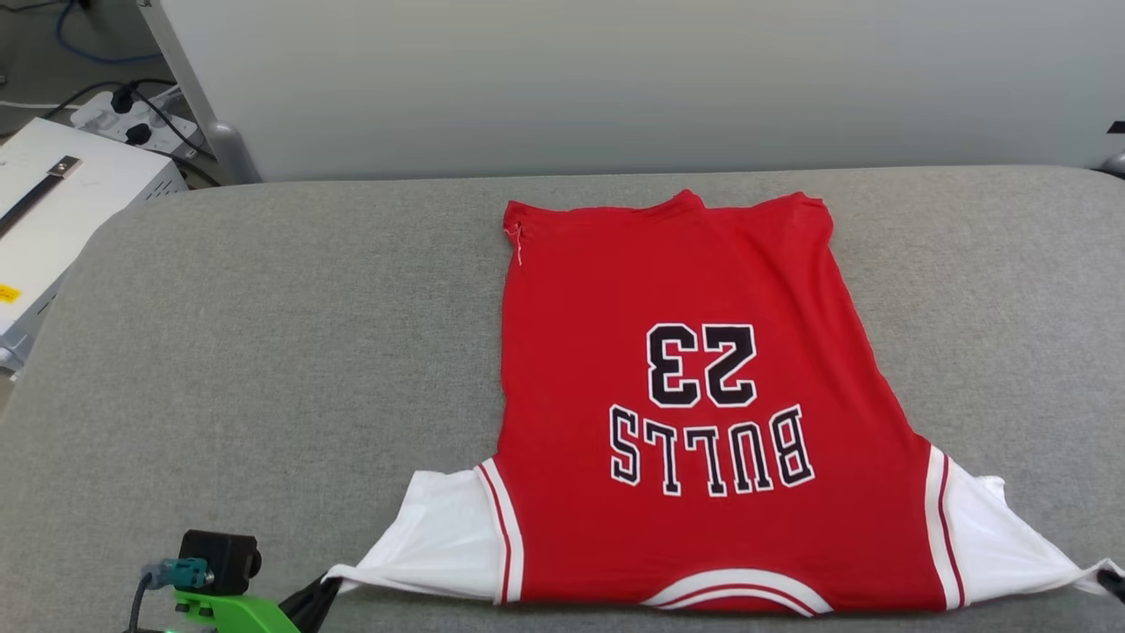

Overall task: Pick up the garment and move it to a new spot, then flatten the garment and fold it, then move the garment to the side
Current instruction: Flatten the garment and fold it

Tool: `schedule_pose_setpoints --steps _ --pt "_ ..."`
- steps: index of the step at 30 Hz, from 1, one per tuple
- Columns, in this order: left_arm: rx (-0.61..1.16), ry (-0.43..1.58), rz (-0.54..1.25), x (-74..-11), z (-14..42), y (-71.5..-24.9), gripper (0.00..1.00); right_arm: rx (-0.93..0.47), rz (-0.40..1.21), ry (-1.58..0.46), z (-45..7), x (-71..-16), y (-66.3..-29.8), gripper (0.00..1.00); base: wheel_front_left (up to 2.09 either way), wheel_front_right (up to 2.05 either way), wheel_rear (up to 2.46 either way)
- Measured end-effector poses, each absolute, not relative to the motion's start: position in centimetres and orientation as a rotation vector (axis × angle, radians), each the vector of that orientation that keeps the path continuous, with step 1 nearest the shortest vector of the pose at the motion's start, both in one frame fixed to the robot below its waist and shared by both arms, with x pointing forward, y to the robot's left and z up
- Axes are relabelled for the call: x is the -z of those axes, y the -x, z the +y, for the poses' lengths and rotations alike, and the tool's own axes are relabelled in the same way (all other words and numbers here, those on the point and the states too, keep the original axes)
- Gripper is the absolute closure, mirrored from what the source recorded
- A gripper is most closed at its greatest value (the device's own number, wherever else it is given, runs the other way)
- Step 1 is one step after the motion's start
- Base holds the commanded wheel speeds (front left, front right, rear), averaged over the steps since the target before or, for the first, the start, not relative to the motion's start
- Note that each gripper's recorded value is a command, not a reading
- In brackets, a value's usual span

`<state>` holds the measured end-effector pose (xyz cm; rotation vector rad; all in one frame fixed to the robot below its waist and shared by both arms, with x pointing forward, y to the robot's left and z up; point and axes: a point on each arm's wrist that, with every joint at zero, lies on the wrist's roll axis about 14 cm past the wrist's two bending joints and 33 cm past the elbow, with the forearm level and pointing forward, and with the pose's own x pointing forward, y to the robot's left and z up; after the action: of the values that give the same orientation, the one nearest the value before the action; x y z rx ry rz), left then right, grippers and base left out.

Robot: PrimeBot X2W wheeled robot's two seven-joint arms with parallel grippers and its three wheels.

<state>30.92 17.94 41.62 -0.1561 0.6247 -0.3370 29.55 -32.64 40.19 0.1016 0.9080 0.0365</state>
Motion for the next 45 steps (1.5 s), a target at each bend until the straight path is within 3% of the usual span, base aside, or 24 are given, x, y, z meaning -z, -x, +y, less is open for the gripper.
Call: schedule_pose_setpoints --steps 2,3,4,5,13,23,34,45 --pt "0.343 0.17 0.608 -42.3 17.4 -30.8 1.0 -0.034 0.912 -0.104 -32.6 -40.2 -29.3 1.0 0.0 0.0 0.0" --pt "0.35 0.175 0.602 -42.7 17.1 -30.7 1.0 -0.032 0.91 -0.101 -32.6 -40.2 -29.3 0.82 0.0 0.0 0.0" --pt "0.358 0.18 0.596 -43.0 16.8 -30.6 1.0 -0.034 0.905 -0.092 -32.6 -40.3 -29.4 0.51 0.0 0.0 0.0" --pt "0.37 0.183 0.596 -43.3 16.4 -30.5 1.0 -0.037 0.9 -0.074 -32.5 -40.5 -29.5 0.0 0.0 0.0 0.0" --pt "0.453 0.187 0.582 -45.1 14.1 -29.1 1.0 -0.064 0.835 0.006 -32.1 -43.5 -32.2 0.0 0.0 0.0 0.0" --pt "0.558 0.198 0.587 -48.0 11.4 -29.9 1.0 -0.167 0.707 0.025 -27.0 -50.2 -42.0 0.0 0.0 0.0 0.0" --pt "0.54 0.102 0.57 -48.5 12.7 -33.1 1.0 -0.13 0.817 0.115 -25.3 -50.4 -53.0 0.0 0.0 0.0 0.0" --pt "0.513 0.18 0.645 -46.8 12.5 -33.0 1.0 -0.116 0.964 0.148 -21.6 -44.2 -61.0 0.0 0.0 0.0 0.0"
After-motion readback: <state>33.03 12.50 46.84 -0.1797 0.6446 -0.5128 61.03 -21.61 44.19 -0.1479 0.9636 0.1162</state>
